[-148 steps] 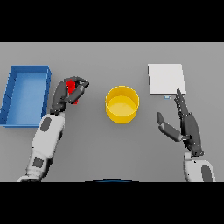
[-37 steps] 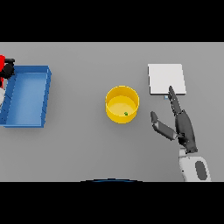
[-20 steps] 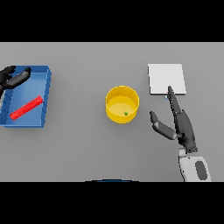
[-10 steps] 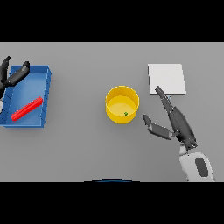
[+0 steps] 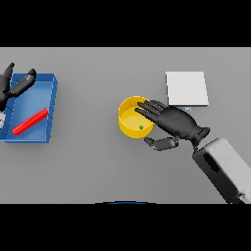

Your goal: Pick up the red beaker and tilt it to pour out 1 green nut into yellow bowl. Pick up the yellow bowl and place it on the metallic measuring scale.

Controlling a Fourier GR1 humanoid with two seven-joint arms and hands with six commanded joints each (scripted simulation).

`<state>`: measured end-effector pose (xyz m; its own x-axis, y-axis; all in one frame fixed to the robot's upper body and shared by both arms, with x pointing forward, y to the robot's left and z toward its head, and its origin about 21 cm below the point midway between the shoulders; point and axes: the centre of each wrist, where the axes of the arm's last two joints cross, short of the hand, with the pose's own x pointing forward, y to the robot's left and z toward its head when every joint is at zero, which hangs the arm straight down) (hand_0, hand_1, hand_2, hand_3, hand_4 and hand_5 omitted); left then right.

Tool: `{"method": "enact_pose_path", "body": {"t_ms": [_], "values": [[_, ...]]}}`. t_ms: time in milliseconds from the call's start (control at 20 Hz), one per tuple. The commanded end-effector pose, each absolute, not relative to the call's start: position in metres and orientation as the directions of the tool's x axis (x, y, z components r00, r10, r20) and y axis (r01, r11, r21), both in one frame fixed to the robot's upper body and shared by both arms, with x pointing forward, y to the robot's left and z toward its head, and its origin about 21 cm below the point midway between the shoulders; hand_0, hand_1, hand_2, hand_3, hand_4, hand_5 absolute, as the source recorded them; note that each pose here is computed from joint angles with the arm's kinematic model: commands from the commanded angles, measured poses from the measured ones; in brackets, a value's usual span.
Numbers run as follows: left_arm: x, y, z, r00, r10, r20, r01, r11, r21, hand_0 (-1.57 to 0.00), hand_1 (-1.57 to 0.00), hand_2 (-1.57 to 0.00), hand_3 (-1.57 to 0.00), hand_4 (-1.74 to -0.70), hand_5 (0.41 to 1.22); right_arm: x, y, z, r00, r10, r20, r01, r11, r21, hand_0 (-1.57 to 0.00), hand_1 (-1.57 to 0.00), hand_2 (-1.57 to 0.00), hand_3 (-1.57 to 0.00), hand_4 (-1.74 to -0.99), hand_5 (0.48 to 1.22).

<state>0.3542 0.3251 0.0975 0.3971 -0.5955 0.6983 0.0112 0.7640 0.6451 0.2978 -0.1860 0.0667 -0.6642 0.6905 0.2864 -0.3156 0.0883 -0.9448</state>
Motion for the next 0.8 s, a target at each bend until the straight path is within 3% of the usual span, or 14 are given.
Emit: {"method": "enact_pose_path", "body": {"t_ms": [0,300,650,750], "values": [[0.353,0.326,0.096,0.395,-0.594,0.701,0.014,0.767,0.642,0.00,0.00,0.00,0.00,-0.71,0.680,0.302,-0.184,0.069,-0.683,0.683,0.258,-0.320,0.037,-0.947,0.00,0.00,0.00,0.00,-1.216,0.706],[0.352,0.330,0.097,0.394,-0.584,0.710,0.004,0.773,0.634,0.00,0.00,0.00,0.00,-0.72,0.687,0.324,-0.161,0.066,-0.756,0.640,0.139,-0.344,-0.208,-0.916,0.00,0.00,0.00,0.00,-1.223,0.705],[0.350,0.335,0.096,0.396,-0.572,0.718,-0.001,0.782,0.624,0.00,0.00,0.00,0.00,-0.72,0.688,0.341,-0.137,0.056,-0.787,0.616,0.042,-0.339,-0.374,-0.863,0.00,0.00,0.00,0.00,-1.259,0.714],[0.349,0.336,0.098,0.387,-0.570,0.725,0.003,0.787,0.617,0.00,0.00,0.00,0.00,-0.72,0.682,0.344,-0.137,0.057,-0.785,0.619,0.029,-0.352,-0.406,-0.843,0.00,0.00,0.00,0.00,-1.270,0.727]]}}
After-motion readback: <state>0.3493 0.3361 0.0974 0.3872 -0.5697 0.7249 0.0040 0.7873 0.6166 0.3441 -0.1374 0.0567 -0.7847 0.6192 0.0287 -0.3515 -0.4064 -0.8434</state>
